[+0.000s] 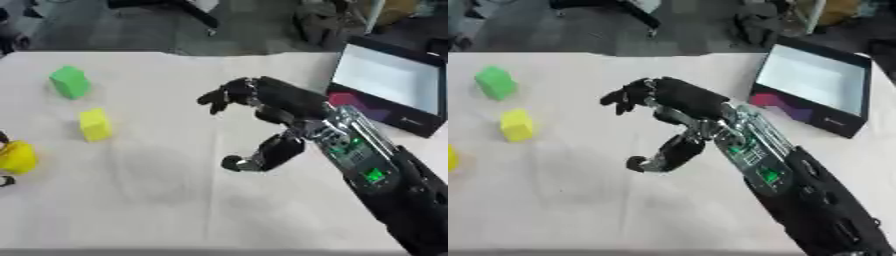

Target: Pick up the objects with one hand, pass them to the other hand, and then place them into the box on the other side of the table.

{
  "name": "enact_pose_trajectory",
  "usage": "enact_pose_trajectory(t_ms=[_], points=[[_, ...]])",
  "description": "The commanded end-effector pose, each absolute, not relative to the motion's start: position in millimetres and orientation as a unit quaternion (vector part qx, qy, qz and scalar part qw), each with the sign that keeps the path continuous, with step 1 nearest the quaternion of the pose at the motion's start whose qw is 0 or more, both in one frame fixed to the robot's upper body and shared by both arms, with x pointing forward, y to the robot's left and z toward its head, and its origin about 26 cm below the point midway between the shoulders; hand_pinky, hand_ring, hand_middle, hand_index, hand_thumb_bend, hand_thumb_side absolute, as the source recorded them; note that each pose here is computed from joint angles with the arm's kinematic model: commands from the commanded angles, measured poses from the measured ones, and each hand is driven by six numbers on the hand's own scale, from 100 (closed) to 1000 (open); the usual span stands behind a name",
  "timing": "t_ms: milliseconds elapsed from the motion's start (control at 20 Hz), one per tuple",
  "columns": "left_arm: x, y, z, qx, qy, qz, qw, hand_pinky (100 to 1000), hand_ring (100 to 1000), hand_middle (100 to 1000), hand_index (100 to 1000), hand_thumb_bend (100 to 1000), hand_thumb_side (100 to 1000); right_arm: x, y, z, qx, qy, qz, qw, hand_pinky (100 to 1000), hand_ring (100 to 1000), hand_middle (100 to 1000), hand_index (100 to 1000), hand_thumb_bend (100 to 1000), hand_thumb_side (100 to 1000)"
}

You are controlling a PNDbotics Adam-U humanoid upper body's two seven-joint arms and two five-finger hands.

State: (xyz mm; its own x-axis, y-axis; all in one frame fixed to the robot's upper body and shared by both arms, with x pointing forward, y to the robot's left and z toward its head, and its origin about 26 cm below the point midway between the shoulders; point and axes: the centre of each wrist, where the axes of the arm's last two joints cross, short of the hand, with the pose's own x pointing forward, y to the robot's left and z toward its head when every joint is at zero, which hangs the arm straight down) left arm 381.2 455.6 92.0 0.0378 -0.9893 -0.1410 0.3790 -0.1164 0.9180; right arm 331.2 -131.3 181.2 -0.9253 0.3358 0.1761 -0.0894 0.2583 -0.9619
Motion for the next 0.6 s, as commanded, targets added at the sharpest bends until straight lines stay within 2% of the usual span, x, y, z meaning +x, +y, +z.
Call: enact_pose_trajectory(t_ms=[50, 250, 450, 600], points=[[383.9, 461.7, 100.9, 0.462, -0.370, -0.573, 0.566, 731, 651, 698, 826, 581, 330, 331.7, -135.2, 189.0, -0.093, -0.777, 0.600, 0.168, 707, 690, 644, 885, 476, 195], [386.7, 455.6, 95.9, 0.429, -0.415, -0.558, 0.577, 735, 633, 684, 819, 553, 345, 331.6, -134.7, 189.1, -0.092, -0.777, 0.600, 0.168, 707, 689, 644, 884, 476, 194], [390.0, 448.5, 102.3, 0.381, -0.445, -0.564, 0.583, 722, 593, 619, 754, 399, 268, 331.7, -134.8, 189.1, -0.092, -0.777, 0.600, 0.168, 707, 689, 644, 885, 476, 195], [391.5, 443.6, 113.2, 0.364, -0.460, -0.568, 0.577, 694, 529, 535, 655, 233, 167, 331.7, -134.5, 189.2, -0.091, -0.776, 0.600, 0.168, 707, 689, 644, 885, 475, 195]])
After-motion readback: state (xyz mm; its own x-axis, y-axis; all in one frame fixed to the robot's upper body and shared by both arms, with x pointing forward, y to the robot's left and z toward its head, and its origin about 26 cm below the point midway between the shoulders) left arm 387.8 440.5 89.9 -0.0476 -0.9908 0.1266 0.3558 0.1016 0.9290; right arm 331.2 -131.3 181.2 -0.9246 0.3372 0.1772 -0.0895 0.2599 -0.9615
